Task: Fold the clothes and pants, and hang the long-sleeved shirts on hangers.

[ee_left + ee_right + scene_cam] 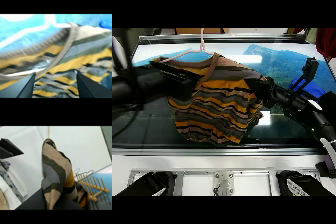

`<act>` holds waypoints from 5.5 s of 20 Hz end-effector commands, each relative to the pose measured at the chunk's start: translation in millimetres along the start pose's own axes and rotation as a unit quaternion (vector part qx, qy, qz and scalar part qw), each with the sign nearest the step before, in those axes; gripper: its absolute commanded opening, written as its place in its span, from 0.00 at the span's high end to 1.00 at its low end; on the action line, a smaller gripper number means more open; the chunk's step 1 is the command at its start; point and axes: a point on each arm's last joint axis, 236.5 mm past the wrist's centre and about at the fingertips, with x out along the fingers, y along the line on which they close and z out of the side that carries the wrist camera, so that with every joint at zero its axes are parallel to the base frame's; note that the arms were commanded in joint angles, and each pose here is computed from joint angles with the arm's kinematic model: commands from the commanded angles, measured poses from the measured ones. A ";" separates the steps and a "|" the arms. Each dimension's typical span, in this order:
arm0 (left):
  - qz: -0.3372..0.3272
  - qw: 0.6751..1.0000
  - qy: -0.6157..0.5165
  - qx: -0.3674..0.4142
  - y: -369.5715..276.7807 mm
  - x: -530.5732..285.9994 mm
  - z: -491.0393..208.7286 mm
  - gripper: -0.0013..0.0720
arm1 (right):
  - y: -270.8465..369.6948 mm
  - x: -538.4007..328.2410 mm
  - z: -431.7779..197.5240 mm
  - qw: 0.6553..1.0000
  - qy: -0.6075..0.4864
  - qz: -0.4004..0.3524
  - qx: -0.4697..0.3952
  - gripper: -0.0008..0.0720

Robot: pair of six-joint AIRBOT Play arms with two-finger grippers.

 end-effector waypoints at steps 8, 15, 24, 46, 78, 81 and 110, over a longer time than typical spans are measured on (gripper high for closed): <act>0.149 0.985 0.010 -0.089 111.5 -38.9 -9.8 0.27 | 3.8 -0.2 1.6 1.000 -0.003 0.008 0.000 0.97; 0.199 0.965 0.123 -0.117 153.6 25.7 -51.6 0.31 | 3.8 -0.2 1.4 1.000 -0.002 0.008 0.000 0.97; 0.159 0.973 0.103 -0.131 142.0 58.3 -53.4 0.31 | 2.9 -3.0 2.6 1.000 -0.002 0.008 -0.003 0.97; 0.039 0.994 0.054 -0.088 61.8 79.6 -49.9 0.96 | 8.3 -304.1 334.7 0.681 -0.170 -0.616 -0.359 0.97; 0.035 0.994 0.077 -0.075 57.2 81.6 -60.2 0.96 | 81.7 -535.3 388.1 0.376 -0.225 -0.823 -0.362 0.97; 0.034 0.994 0.066 -0.074 56.4 73.2 -55.3 0.96 | 76.9 -544.7 379.6 0.382 -0.239 -0.824 -0.344 0.97; 0.035 0.995 0.056 -0.072 56.2 46.5 -52.1 0.96 | 32.7 -500.0 356.4 0.470 -0.141 -0.810 -0.323 0.97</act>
